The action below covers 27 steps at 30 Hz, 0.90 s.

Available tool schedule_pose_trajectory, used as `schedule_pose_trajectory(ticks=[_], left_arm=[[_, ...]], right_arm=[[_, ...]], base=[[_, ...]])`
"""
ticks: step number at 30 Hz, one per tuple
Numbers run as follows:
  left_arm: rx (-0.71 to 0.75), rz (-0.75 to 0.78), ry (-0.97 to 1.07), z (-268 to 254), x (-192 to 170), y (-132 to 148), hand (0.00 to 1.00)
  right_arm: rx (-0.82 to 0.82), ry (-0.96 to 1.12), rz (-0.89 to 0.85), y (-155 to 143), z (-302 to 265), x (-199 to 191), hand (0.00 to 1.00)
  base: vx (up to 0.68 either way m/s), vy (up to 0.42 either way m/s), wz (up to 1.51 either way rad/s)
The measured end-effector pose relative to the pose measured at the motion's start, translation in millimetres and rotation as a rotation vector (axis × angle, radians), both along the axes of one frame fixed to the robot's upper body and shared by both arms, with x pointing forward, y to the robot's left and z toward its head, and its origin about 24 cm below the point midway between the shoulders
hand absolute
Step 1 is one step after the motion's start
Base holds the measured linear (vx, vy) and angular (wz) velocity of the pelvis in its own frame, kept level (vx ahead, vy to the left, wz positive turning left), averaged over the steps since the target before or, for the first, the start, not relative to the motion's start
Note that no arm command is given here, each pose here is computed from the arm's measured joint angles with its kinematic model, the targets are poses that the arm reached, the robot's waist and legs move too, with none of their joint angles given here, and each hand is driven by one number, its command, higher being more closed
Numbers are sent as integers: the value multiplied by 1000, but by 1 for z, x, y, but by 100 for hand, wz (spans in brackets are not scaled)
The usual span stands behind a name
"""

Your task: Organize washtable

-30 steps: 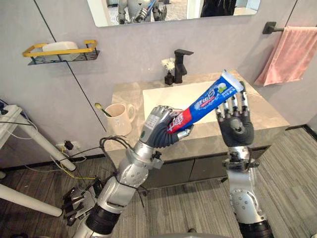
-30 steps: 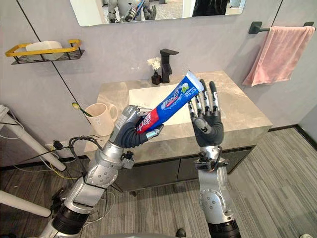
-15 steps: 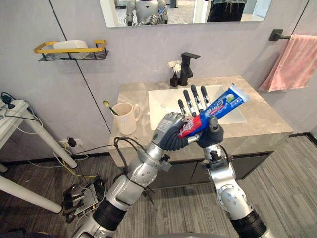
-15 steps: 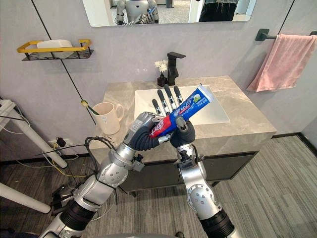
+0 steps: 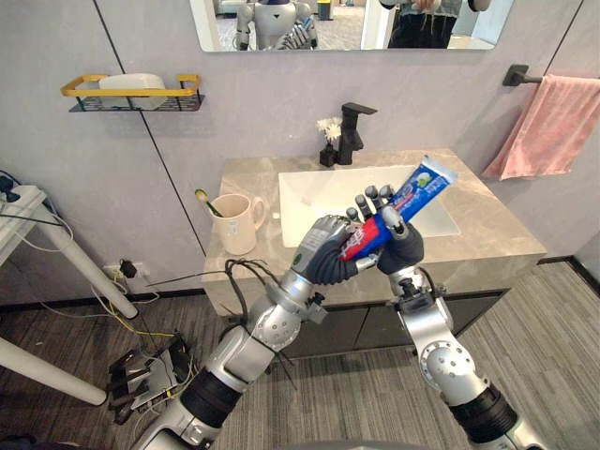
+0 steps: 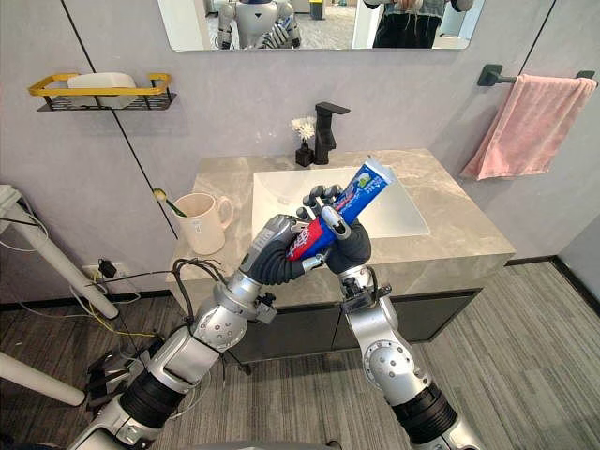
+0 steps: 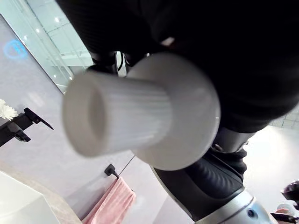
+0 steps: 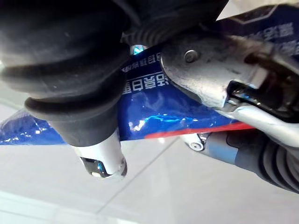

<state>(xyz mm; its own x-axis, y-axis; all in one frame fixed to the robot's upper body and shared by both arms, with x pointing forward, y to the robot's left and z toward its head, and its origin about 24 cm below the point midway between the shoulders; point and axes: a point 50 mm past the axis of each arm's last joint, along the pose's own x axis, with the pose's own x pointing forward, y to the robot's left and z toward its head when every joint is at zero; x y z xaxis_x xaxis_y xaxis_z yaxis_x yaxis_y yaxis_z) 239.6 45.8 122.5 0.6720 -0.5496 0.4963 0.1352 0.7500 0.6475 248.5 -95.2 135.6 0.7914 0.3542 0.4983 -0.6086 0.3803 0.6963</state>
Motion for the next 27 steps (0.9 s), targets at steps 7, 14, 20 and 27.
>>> schedule_pose_trajectory(ticks=[7,14,20,27], left_arm=[[17,-5,52,-14,-2,-2,100],[11,17,81,-23,-3,1,0],[101,77,116,-42,3,5,0],[82,244,144,-45,11,32,0]], right_arm=[[-58,-41,-67,-1,4,2,100],[-131,-64,-101,2,1,3,100],[-207,-71,-182,-1,-3,8,100],[-171,-101,-319,-19,9,16,100]], base=[[0,0,0],[0,0,0],[0,0,0],[0,0,2]])
